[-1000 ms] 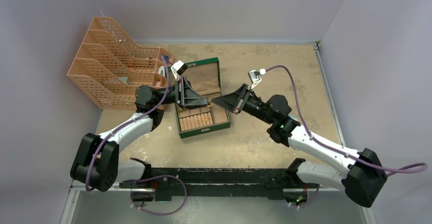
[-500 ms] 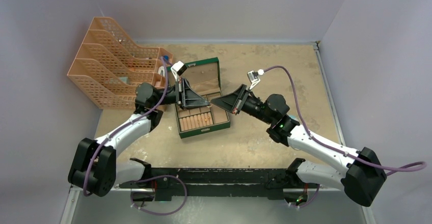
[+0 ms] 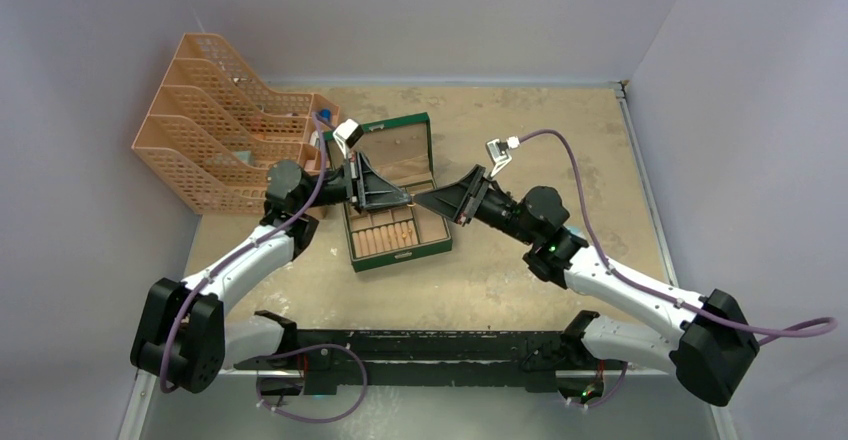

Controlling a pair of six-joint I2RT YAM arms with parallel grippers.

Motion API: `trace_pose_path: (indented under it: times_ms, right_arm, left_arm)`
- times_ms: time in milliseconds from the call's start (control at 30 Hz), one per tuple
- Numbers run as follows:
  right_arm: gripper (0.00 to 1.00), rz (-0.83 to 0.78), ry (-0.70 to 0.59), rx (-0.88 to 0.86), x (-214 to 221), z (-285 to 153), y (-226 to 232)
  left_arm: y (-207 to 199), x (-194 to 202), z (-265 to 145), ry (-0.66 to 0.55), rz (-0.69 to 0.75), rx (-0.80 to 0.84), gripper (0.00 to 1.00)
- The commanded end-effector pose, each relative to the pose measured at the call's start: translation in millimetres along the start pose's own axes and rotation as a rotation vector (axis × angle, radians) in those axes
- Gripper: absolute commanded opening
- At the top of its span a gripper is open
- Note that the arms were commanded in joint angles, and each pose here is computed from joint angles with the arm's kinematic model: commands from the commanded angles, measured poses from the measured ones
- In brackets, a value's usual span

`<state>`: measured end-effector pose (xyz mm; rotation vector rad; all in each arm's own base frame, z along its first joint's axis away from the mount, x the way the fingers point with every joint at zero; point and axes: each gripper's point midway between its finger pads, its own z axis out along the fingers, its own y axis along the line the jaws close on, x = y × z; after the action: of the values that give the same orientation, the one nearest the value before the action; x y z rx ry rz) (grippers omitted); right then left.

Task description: Organize the mixed jewelry

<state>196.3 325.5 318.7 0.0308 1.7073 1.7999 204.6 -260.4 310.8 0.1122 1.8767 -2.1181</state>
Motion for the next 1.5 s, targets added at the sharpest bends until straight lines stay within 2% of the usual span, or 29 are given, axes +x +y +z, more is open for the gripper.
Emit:
trace_pose_path:
  times_ms: [0,133,300,567,600,667,733,767,833,933,967,1067,1167,1367,1467]
  right_arm:
    - [0.37,-0.032,-0.023,-0.053,-4.4,-1.0,15.0]
    - [0.34,-0.028,-0.011,-0.049,-2.1,1.1,11.9]
    - [0.17,-0.027,-0.019,-0.065,-3.3,0.7,14.4]
    - [0.12,-0.019,-0.040,-0.047,-7.9,5.6,10.0]
    - [0.11,-0.016,-0.041,-0.044,-8.2,6.2,9.2]
    - [0.01,-0.011,-0.037,-0.038,-7.5,7.2,7.4]
    - [0.00,-0.008,-0.029,-0.032,-6.0,7.7,5.2]
    - [0.00,-0.008,-0.028,-0.026,-5.8,7.7,4.3]
    - [0.00,-0.006,-0.017,0.006,-3.2,6.7,-2.0]
    - [0.00,-0.016,0.005,0.072,1.7,3.0,-15.1]
    - [0.00,-0.030,0.013,0.103,3.1,1.8,-21.2]
    - [0.00,-0.082,0.012,0.245,-0.9,2.4,-47.1]
    - [0.00,-0.121,0.085,0.374,6.0,4.7,-72.3]
    - [0.00,-0.200,0.166,0.593,15.6,19.1,-111.7]
    - [0.00,-0.255,0.202,0.716,29.3,27.1,-128.9]
  left_arm:
    - [-23.8,-9.3,3.0,-0.038,0.103,0.043,0.00]
    - [-24.1,-10.0,3.0,-0.044,0.102,0.044,0.00]
    - [-23.1,-9.7,2.8,-0.045,0.098,0.042,0.00]
    - [-21.4,-7.4,2.1,-0.036,0.095,0.042,0.00]
    - [-20.9,-7.1,1.9,-0.036,0.096,0.041,0.00]
    - [-19.7,-6.4,1.5,-0.036,0.094,0.039,0.00]
    - [-18.8,-5.7,0.8,-0.041,0.101,0.036,0.00]
    - [-17.8,-5.3,0.3,-0.045,0.107,0.030,0.02]
    - [-12.0,-6.0,-1.2,-0.064,0.108,-0.004,0.16]
    - [7.8,-13.2,-9.4,-0.140,0.104,-0.128,0.38]
    - [18.9,-17.5,-15.2,-0.182,0.093,-0.195,0.42]
    - [60.8,-32.2,-50.6,-0.356,0.023,-0.477,0.45]
    - [86.3,-34.8,-93.4,-0.483,0.040,-0.728,0.48]
    - [68.5,-53.4,-136.2,-0.584,0.283,-0.959,0.50]
    - [62.8,-63.5,-155.1,-0.616,0.357,-1.072,0.51]
